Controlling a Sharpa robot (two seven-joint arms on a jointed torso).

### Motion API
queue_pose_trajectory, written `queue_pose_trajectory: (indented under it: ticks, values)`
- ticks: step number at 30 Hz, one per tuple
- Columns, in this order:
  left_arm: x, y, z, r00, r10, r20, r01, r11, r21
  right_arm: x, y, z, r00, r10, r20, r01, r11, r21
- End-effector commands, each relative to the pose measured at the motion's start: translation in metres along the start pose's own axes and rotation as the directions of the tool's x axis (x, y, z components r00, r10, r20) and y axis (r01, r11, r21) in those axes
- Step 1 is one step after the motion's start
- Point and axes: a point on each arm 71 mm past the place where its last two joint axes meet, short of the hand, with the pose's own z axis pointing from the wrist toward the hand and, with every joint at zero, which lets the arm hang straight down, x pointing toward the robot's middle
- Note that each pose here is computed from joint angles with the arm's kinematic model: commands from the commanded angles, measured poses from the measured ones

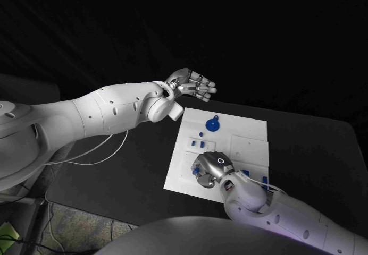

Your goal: Assemble the parts on the task board

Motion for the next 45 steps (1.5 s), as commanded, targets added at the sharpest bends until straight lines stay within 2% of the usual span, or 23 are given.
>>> queue_pose_trajectory:
  ticks: [1, 14, 45]
  values:
    - [0.0012, -0.0016, 0.0005, 1.0, 0.001, -0.016, 0.0, 1.0, 0.008, 0.0054, 0.0017, -0.0012, 1.0, -0.012, -0.027, 0.011, 1.0, -0.007]
    - [0.0006, -0.0014, 0.0004, 1.0, 0.002, -0.014, -0.002, 1.0, 0.007, 0.0088, 0.0044, -0.0007, 0.999, 0.013, -0.041, -0.014, 1.0, -0.027]
    - [-0.0007, -0.0006, -0.0002, 1.0, 0.003, -0.014, -0.003, 1.0, 0.001, 0.002, 0.0019, -0.0022, 0.996, 0.067, 0.053, -0.067, 0.998, -0.017]
